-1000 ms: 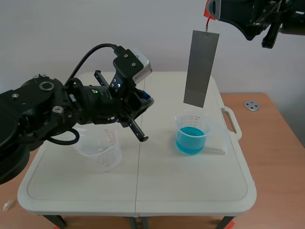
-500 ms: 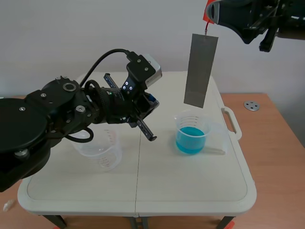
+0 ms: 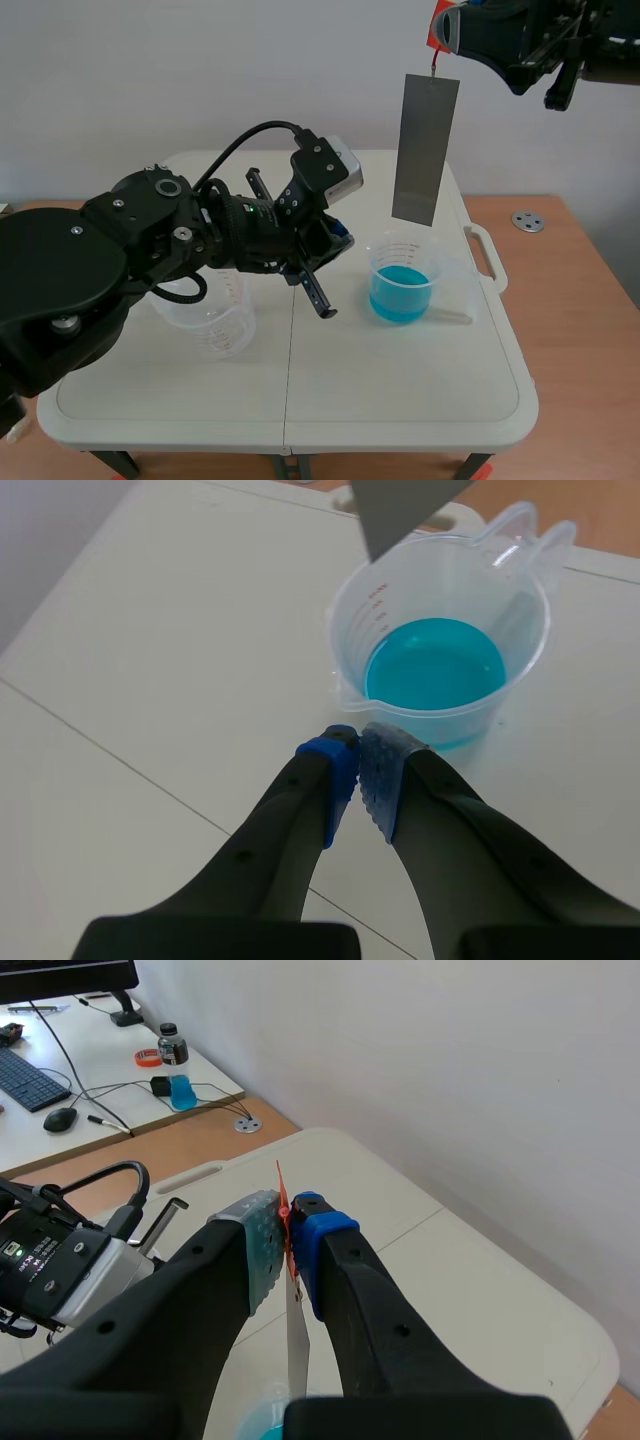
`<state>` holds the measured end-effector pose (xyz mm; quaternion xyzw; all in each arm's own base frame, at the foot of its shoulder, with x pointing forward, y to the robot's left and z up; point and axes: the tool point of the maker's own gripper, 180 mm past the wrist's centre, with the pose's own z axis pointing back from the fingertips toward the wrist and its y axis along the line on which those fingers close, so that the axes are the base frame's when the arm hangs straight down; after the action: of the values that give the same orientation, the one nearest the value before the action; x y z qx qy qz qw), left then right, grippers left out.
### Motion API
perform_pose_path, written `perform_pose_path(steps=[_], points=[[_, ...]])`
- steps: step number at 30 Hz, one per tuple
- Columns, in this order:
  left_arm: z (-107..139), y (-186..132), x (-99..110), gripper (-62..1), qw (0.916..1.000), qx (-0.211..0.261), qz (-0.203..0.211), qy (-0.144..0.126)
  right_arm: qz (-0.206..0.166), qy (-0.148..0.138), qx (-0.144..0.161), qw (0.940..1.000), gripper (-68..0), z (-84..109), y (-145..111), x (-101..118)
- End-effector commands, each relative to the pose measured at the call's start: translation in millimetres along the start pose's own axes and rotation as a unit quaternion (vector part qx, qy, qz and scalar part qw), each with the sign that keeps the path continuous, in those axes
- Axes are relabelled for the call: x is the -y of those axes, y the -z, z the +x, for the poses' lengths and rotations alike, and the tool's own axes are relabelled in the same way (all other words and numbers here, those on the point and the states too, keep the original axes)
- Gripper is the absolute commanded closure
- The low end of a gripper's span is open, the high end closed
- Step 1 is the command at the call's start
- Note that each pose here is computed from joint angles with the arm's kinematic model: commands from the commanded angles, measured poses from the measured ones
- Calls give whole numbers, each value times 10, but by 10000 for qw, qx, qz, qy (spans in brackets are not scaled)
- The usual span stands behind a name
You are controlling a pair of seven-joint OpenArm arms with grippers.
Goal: Hold the metal plate by the orange handle, dip it into the blue solution, take it out and point at it, then put the plate back in the beaker on the left.
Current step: 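Point at the plate with the left hand, then lower the plate into the blue solution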
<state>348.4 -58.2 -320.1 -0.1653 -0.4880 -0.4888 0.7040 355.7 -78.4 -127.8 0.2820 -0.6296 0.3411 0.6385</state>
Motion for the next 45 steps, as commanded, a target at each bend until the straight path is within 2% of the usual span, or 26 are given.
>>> perform_pose_path(steps=[1,7,18,24,31,36,39,45], points=[[181,-5,-40,-57,9996,271,0,-24,39,-95,215,9997,-13,145,-2,12],[364,-22,-16,-57,9965,742,-130,-367,38,-95,219,9997,-13,145,2,10],[361,-23,-11,-57,9965,736,-146,-367,38,-95,219,9997,-13,145,2,10],[180,-151,-74,-57,9977,580,-18,-346,40,-89,227,9997,-13,146,6,7],[-177,-729,-229,-58,9966,532,524,-347,24,-128,189,9997,-13,132,7,13],[-411,-1225,-202,-58,9963,395,721,-251,11,-161,184,9997,-13,130,7,17],[-547,-1533,-219,-58,9939,304,984,-383,1,-154,225,9996,-13,136,10,22],[-943,-2144,-206,-58,9866,-193,1482,-660,-136,-289,51,9995,-13,10,51,64]])
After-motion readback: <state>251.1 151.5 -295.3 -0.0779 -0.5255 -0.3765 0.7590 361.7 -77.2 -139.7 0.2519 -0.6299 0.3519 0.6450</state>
